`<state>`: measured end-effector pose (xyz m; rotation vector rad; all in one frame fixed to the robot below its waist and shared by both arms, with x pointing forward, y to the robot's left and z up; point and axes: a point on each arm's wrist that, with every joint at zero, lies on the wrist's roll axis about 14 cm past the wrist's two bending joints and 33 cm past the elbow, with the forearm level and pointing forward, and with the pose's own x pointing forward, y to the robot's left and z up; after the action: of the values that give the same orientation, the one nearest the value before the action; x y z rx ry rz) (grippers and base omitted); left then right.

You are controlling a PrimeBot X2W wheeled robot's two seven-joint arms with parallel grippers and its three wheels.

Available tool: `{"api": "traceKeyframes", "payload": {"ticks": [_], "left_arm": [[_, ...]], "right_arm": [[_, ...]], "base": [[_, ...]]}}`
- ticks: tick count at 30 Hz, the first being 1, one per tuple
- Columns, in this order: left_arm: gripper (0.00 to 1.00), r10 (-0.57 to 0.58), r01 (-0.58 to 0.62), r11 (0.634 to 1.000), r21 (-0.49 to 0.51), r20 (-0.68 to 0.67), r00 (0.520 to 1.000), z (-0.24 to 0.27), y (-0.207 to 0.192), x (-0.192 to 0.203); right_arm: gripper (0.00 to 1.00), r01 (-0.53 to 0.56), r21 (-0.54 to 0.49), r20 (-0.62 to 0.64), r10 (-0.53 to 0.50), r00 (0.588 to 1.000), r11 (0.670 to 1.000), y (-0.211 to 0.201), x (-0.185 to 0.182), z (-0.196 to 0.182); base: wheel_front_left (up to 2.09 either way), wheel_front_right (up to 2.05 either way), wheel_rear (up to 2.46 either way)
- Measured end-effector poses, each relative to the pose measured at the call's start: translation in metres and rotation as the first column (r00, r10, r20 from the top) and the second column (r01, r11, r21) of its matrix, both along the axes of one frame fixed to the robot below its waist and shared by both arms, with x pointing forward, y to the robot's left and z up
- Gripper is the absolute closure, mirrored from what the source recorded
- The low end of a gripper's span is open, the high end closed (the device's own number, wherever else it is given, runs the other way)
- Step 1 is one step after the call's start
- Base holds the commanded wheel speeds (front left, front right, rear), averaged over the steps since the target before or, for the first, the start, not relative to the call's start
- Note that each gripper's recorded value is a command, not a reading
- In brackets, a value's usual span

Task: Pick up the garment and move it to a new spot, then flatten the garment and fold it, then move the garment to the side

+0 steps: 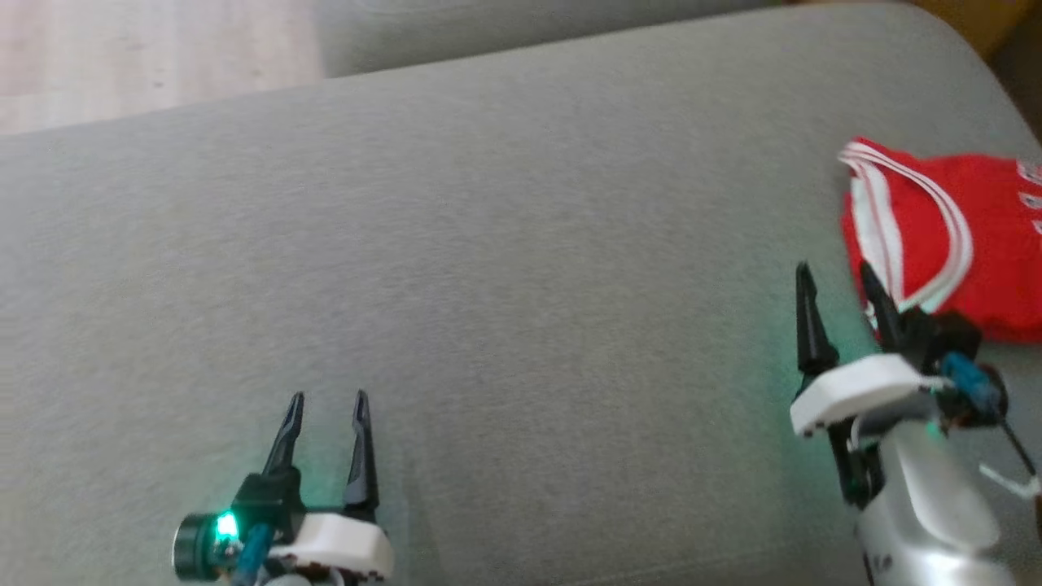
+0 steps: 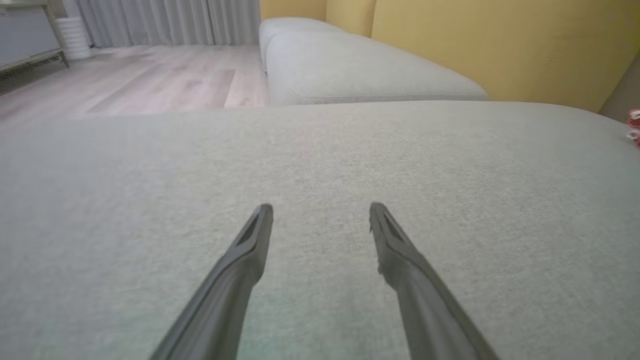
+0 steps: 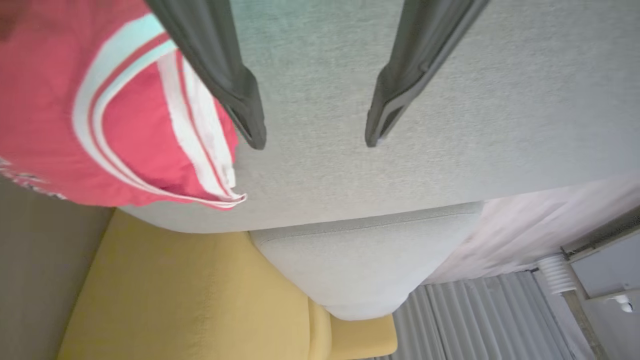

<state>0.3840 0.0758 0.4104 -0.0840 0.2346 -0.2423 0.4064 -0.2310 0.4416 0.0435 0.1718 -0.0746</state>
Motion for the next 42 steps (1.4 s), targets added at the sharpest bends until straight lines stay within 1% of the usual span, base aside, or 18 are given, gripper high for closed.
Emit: {"api": "traceKeyframes", "payload": {"ticks": [3,7,11,14,17,20,25,31,32,34,38,42], "left_arm": [[0.0,0.072,-0.072,0.997,0.014,0.001,0.997,0.001,0.023,-0.009],[0.0,0.182,-0.181,0.983,-0.006,0.007,0.983,0.007,0.055,-0.018],[0.0,0.243,-0.243,0.97,-0.008,0.025,0.97,0.013,0.075,-0.03],[0.0,0.278,-0.278,0.961,-0.017,0.033,0.96,0.017,0.087,-0.037],[0.0,0.3,-0.299,0.954,-0.025,0.04,0.953,0.019,0.095,-0.04],[0.0,0.298,-0.296,0.954,-0.04,0.047,0.954,0.022,0.095,-0.042],[0.0,0.3,-0.297,0.953,-0.052,0.054,0.952,0.025,0.095,-0.043],[0.0,0.296,-0.292,0.954,-0.065,0.069,0.953,0.03,0.095,-0.046],[1.0,0.3,-0.296,0.953,-0.069,0.059,0.952,0.028,0.095,-0.047],[1.0,0.302,-0.3,0.952,-0.054,0.019,0.953,0.015,0.096,-0.055],[1.0,0.31,-0.313,0.949,-0.034,-0.066,0.948,-0.009,0.098,-0.072],[1.0,0.326,-0.333,0.94,-0.07,-0.09,0.941,-0.011,0.099,-0.073]], "right_arm": [[0.0,-0.041,0.051,0.008,0.041,0.999,0.998,0.021,-0.002,-0.002],[0.0,-0.107,0.092,0.013,0.106,0.994,0.99,0.05,-0.004,-0.004],[0.0,-0.158,0.109,0.027,0.156,0.987,0.981,0.069,-0.01,-0.001],[0.0,-0.173,0.114,0.047,0.168,0.985,0.978,0.075,-0.012,0.005],[0.0,-0.178,0.13,0.062,0.171,0.983,0.975,0.078,-0.013,0.01],[0.0,-0.183,0.141,0.082,0.173,0.982,0.973,0.08,-0.015,0.016],[0.0,-0.179,0.153,0.064,0.171,0.983,0.972,0.08,-0.029,0.008],[0.0,-0.189,0.154,0.082,0.178,0.981,0.97,0.082,-0.032,0.014],[1.0,-0.187,0.158,0.082,0.175,0.981,0.97,0.082,-0.032,0.013],[1.0,-0.178,0.165,0.045,0.173,0.984,0.97,0.082,-0.038,0.002],[1.0,-0.149,0.19,-0.054,0.162,0.985,0.97,0.08,-0.061,-0.03],[1.0,-0.125,0.23,-0.064,0.143,0.988,0.965,0.077,-0.061,-0.031]], "base": [[0.0,0.0,0.0],[0.0,0.0,0.0],[0.0,0.0,0.0],[0.0,0.0,0.0],[0.0,0.0,0.0],[0.0,0.0,0.0],[0.0,0.0,0.0],[0.0,0.0,0.0],[0.0,0.0,0.0],[0.0,0.0,0.0],[0.0,0.0,0.0],[0.0,0.0,0.0]]}}
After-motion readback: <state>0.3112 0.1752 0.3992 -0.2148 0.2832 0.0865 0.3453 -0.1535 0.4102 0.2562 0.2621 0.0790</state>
